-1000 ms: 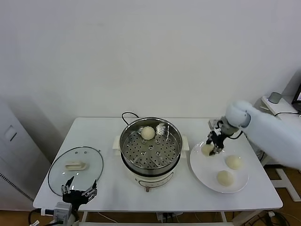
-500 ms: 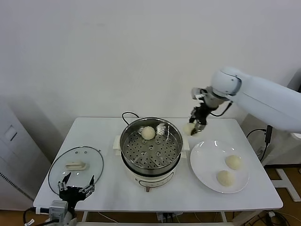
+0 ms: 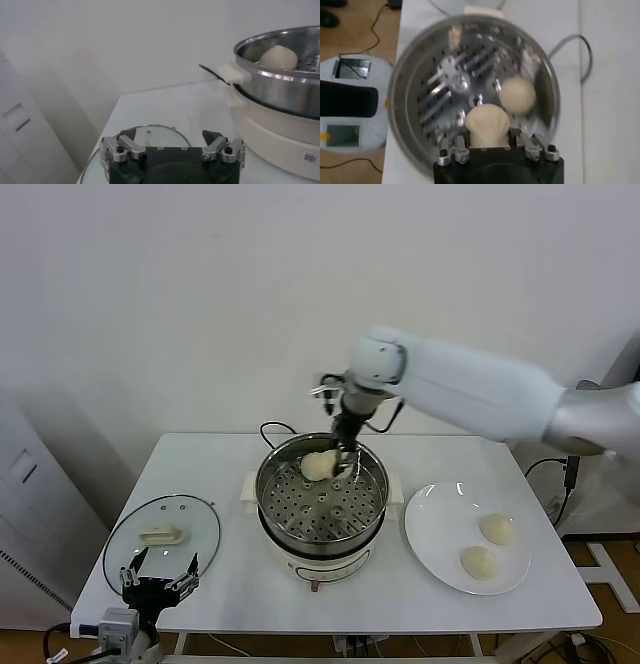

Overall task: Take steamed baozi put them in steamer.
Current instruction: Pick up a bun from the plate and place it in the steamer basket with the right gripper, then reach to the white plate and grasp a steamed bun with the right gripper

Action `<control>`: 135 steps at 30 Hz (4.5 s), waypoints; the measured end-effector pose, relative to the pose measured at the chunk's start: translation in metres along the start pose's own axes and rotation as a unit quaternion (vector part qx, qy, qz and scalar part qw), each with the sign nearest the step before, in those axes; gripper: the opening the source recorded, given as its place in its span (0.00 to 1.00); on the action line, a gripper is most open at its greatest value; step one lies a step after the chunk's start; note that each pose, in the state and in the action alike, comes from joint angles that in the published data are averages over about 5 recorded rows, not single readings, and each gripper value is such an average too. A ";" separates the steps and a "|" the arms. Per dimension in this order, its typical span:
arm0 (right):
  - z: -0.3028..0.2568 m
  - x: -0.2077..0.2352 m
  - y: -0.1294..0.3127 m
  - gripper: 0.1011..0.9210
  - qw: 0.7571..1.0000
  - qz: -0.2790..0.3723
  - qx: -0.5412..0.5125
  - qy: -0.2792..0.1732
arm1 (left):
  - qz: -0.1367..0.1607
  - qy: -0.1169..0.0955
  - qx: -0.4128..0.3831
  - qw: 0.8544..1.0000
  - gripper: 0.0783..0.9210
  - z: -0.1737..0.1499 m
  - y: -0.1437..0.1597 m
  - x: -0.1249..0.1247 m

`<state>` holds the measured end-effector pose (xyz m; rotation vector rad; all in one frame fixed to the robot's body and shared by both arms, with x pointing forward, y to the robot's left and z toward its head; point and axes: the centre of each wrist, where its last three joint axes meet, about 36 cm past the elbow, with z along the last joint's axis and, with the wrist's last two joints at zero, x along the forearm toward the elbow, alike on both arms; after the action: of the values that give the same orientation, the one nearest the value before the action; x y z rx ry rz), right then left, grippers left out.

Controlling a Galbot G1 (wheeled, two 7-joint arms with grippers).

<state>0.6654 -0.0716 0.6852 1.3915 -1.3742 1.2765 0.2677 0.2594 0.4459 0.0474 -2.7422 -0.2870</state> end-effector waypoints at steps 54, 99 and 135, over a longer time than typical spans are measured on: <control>0.136 0.068 0.027 0.88 0.998 0.053 -0.033 0.027 | 0.016 0.002 0.029 0.999 0.88 0.001 0.000 -0.005; 0.340 -0.121 0.147 0.88 0.996 -0.020 0.000 0.089 | 0.028 0.046 0.030 0.998 0.88 0.023 -0.005 0.004; 0.349 -0.134 0.150 0.45 0.995 -0.017 -0.026 0.096 | 0.028 0.051 0.029 0.998 0.88 0.026 -0.006 0.001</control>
<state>0.5738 -0.4007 0.4727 1.2188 -1.2392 1.3062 0.2570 0.2584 0.4215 0.0008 -2.6449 -0.1842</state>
